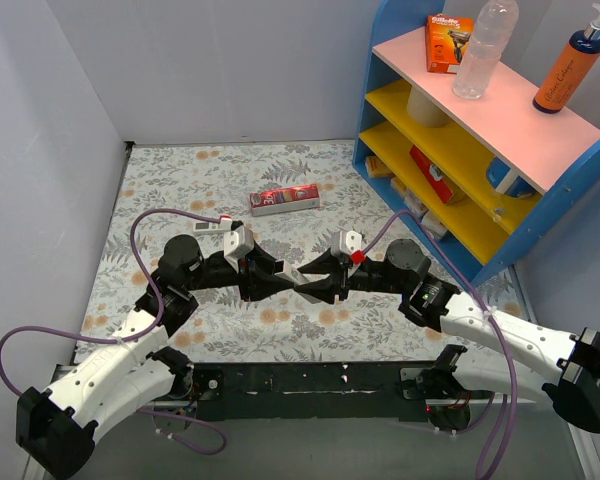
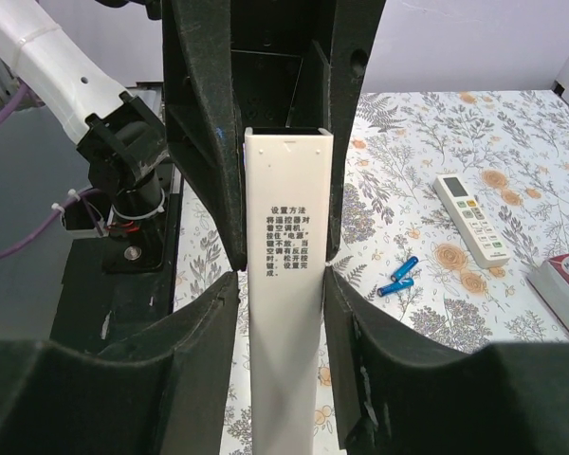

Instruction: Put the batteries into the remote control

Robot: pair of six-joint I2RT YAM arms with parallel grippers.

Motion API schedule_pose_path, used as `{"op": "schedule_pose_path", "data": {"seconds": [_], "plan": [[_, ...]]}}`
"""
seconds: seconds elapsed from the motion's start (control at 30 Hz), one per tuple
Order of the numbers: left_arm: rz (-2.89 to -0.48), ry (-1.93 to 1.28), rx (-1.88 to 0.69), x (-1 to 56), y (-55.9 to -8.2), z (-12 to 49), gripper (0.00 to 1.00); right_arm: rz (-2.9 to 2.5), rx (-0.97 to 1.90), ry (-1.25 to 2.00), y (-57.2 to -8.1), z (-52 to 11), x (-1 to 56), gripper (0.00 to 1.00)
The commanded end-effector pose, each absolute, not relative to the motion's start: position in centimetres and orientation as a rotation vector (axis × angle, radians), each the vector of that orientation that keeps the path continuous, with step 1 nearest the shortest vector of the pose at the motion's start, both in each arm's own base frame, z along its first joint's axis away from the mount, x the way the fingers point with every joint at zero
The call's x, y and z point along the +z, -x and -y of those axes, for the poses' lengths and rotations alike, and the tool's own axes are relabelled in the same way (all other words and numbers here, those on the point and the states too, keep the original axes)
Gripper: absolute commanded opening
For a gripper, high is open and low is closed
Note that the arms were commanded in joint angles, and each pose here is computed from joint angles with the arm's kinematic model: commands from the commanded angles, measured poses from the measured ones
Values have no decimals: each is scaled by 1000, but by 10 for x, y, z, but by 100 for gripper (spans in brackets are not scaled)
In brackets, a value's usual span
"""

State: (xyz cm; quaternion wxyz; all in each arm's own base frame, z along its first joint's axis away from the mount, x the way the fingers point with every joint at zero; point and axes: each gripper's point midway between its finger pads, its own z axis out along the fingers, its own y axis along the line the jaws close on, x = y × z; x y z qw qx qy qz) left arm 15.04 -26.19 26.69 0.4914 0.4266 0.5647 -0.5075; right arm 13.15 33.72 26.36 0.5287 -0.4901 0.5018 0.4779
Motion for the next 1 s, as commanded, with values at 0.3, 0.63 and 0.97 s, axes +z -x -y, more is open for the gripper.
{"op": "schedule_pose_path", "data": {"seconds": [0.3,0.63,0.97], "plan": [[-1337,-1060,-1198,268,-148,258,0,-1122,1160,1143,-135,-338,300,50],[-1323,-1067,-1197,268,-146,257,0,-1144,1189,1140,-135,-340,298,44],[-1304,-1049,-1197,273,-145,257,0,-1173,1230,1177,-130,-343,287,41]]}}
